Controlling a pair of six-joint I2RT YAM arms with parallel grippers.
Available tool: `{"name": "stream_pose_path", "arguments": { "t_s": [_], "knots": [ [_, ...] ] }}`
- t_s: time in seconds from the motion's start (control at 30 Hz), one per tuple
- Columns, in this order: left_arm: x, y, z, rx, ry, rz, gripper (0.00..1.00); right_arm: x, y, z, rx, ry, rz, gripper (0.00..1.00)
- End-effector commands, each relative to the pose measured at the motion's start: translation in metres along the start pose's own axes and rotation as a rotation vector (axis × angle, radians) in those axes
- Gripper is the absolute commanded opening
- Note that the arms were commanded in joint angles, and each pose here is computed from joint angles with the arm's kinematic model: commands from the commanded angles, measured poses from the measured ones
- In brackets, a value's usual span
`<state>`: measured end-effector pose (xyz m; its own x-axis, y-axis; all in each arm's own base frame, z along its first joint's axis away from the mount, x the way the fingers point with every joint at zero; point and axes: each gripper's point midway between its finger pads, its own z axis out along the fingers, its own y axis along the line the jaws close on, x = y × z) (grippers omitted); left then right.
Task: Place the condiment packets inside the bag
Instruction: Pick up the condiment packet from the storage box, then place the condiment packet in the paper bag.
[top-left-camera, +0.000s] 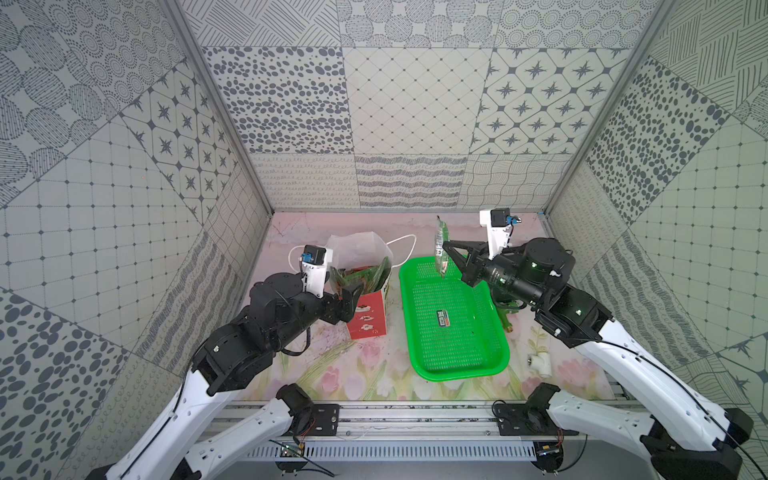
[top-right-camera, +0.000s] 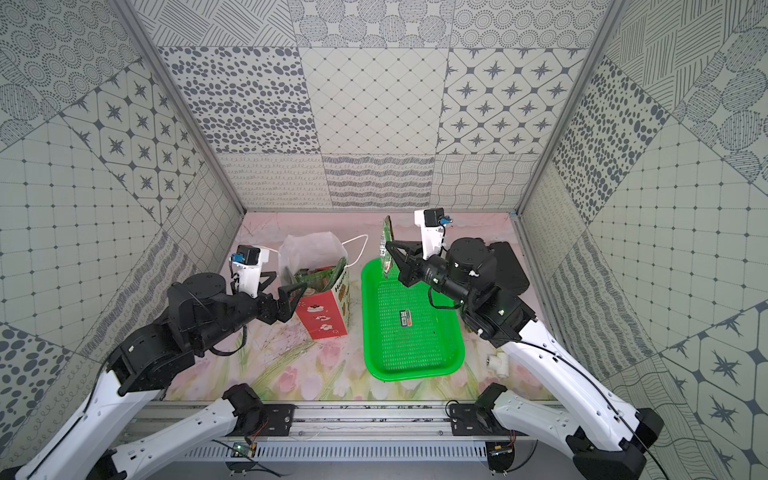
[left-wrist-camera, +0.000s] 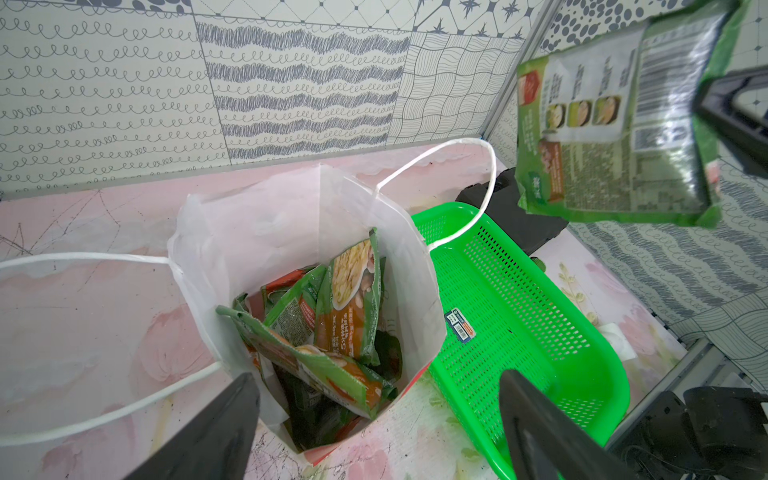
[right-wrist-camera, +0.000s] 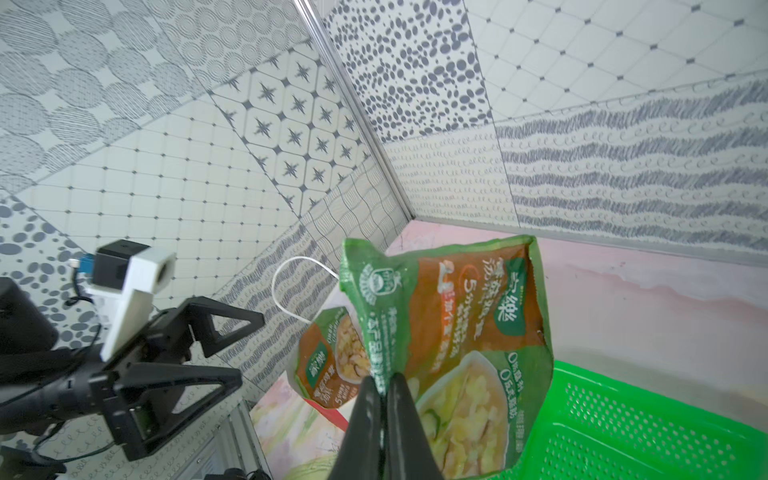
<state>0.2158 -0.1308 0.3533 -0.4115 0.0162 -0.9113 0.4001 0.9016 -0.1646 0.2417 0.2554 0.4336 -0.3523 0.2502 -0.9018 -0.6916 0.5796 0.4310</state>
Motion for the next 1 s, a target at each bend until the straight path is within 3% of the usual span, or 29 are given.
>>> {"name": "stream_pose_path", "arguments": {
  "t_s": [0.0,0.33,0.67,0.97],
  "knots": [
    [-0.014,-0.004,-0.001,0.019,-0.059,0.003,0.93,-0.053,0.050,-0.012,-0.190,-0.168,-0.040,0.00],
    [-0.015,-0.003,-0.001,0.014,-0.064,0.004,0.93,-0.055,0.102,0.034,-0.465,-0.050,0.096,0.00],
    [-0.016,-0.003,-0.006,0.021,-0.080,0.007,0.93,-0.006,0.114,0.096,-0.527,0.129,0.217,0.00],
    [-0.017,-0.003,-0.007,0.023,-0.083,0.007,0.93,0.040,0.105,0.140,-0.472,0.233,0.238,0.00]
  ]
}}
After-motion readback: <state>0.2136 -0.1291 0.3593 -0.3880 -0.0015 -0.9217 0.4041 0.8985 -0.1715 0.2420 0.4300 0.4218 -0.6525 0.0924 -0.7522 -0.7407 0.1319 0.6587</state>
